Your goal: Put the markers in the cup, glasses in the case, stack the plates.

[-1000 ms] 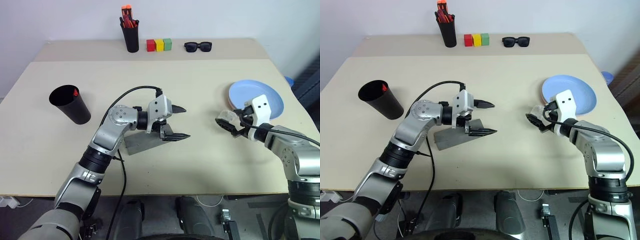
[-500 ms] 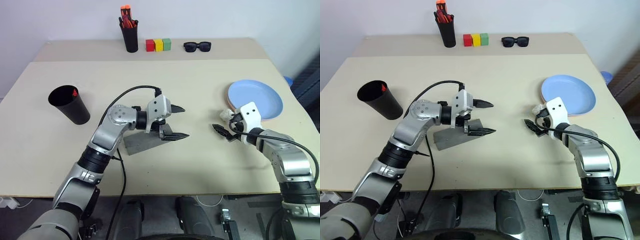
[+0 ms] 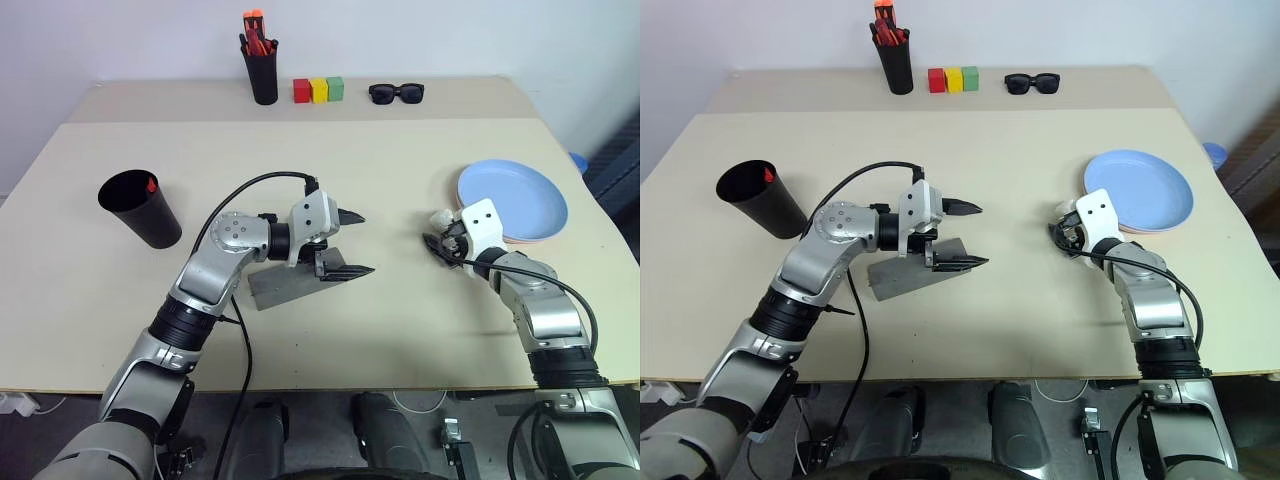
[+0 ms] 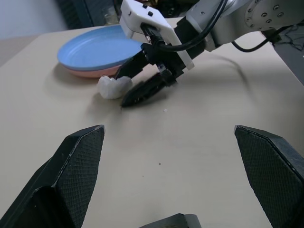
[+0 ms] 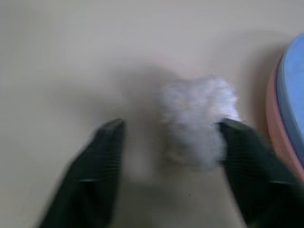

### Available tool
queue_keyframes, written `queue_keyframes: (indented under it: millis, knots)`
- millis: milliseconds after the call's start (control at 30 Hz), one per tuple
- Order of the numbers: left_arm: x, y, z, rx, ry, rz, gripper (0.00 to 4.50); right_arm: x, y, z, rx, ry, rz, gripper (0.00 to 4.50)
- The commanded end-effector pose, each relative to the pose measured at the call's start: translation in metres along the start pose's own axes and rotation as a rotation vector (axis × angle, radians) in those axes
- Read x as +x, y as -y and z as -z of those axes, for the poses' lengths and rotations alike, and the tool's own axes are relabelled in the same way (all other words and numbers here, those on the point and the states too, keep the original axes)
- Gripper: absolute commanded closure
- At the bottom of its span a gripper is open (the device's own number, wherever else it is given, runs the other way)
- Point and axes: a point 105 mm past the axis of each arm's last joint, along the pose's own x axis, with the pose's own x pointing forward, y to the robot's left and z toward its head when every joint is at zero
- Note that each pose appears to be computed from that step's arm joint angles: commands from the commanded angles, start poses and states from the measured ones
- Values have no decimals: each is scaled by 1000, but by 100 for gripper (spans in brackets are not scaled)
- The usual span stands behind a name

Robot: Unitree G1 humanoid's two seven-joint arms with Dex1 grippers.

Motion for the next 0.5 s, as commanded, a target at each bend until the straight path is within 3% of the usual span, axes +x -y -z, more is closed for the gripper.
queue_keyframes:
  millis: [33,67,233,400,500]
  knots:
    - [-2,-1,-10,36,28,-10,0,-3,13,-16,-17,61,59,395]
    - [-1,-1,-10,36,28,-10,0,-3,15,-17,-21,62,69,447]
    - [1,0,-10,37,30,-6,0,-7,22,-23,-27,96,112,447]
    - [2,0,-10,38,34,0,0,-17,39,-61,10,298,175,447]
    - [3,-1,-10,38,36,2,0,-20,54,-71,14,347,235,447]
